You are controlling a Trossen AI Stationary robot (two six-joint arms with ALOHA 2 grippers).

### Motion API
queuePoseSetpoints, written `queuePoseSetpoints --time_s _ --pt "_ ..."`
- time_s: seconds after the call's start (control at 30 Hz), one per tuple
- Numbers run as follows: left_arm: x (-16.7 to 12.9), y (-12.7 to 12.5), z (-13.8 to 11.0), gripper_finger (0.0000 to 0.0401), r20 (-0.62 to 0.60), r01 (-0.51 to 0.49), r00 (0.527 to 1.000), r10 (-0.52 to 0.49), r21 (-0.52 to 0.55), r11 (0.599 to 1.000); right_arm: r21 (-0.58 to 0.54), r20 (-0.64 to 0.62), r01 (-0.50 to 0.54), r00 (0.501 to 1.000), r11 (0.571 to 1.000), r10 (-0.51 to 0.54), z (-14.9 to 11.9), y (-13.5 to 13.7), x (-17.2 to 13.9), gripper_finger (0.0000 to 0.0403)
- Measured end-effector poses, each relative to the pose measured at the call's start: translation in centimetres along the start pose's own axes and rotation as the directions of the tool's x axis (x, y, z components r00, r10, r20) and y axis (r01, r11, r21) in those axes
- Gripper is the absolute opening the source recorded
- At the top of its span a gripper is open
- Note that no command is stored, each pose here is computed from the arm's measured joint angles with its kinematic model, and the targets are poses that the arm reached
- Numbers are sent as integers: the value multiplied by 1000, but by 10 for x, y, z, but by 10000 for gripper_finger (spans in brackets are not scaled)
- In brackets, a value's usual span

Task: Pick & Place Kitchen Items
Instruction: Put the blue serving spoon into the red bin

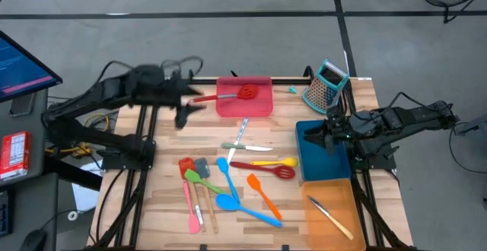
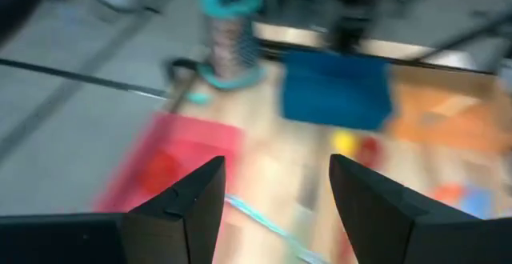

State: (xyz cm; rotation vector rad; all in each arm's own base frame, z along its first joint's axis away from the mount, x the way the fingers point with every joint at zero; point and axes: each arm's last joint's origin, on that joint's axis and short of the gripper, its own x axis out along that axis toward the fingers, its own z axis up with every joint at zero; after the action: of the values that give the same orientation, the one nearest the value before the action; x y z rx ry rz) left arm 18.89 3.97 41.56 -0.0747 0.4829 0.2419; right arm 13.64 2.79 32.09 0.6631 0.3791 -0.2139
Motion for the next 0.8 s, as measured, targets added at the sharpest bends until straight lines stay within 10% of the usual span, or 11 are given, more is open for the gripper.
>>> queuePoseSetpoints --time_s 0.23,0.8 --pt "3 -60 -27 205 -264 187 943 -202 -79 979 -1 -3 3 1000 1000 -3 0 0 0 161" --pt "89 -146 -63 204 -519 290 819 -244 9 957 -20 -70 -48 996 999 46 -3 1 0 161"
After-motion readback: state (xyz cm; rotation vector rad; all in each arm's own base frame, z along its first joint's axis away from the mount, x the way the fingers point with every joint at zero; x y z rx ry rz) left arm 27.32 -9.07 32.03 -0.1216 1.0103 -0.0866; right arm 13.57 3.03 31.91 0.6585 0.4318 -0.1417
